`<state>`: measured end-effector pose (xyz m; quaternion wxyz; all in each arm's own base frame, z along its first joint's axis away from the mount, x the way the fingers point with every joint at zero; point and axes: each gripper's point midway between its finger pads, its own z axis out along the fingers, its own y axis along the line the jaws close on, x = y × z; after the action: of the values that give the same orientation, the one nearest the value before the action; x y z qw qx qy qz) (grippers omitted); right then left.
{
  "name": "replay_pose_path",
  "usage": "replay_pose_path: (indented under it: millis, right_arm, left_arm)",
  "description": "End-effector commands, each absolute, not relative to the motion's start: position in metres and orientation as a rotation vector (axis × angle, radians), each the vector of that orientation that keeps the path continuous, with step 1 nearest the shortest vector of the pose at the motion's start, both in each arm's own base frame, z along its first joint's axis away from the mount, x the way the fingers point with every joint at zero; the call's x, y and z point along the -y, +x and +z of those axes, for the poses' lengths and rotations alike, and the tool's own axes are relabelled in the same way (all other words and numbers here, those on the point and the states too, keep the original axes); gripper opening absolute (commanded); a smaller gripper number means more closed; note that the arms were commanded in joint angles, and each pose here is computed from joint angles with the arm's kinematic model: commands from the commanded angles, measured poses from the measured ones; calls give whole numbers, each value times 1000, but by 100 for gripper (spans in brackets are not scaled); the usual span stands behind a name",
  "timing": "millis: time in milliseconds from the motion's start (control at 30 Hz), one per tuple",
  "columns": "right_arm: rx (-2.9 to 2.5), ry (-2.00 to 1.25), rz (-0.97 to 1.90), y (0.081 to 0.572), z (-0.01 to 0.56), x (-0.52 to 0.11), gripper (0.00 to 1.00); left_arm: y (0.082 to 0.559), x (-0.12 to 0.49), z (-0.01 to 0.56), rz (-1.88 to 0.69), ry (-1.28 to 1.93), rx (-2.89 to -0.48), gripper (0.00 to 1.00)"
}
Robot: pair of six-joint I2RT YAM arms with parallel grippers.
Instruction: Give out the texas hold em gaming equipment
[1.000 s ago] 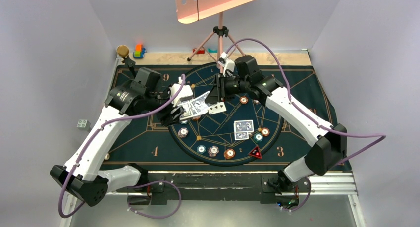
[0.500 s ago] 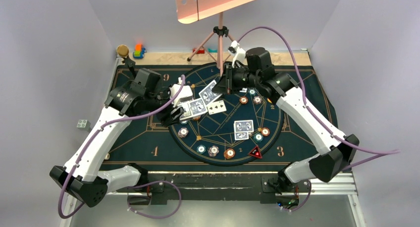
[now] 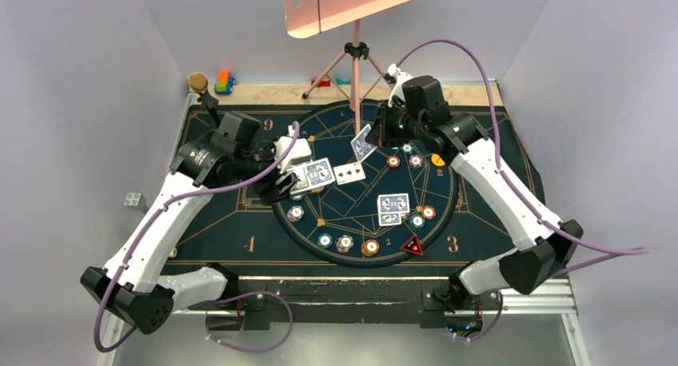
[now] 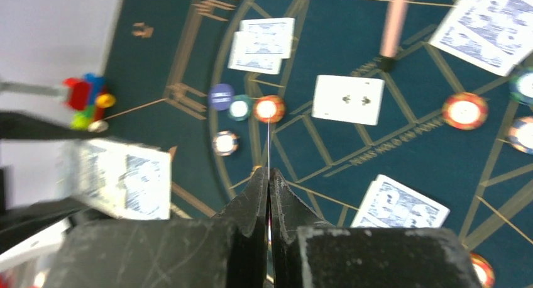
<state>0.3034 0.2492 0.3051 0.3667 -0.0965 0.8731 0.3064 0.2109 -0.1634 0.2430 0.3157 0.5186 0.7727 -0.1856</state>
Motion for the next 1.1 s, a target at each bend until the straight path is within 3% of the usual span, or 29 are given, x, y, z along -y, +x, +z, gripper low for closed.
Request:
replay_pose_path:
  millis: [0, 433, 767, 1067]
  right_arm:
    - [-2349, -151, 360, 334, 251, -205, 0]
    - [-2316, -212, -586, 372, 176, -191, 0]
    - [-2244, -398, -821, 380, 135, -232, 0]
    - [-2287, -517, -765, 383, 92, -268, 0]
  left_arm:
    - [209, 165, 256, -501, 1343, -1984, 0]
    - [205, 164, 261, -507, 1351, -1978, 0]
    - [201, 159, 264, -489, 1359, -1982, 0]
    - [200, 160, 267, -496, 1354, -1983, 0]
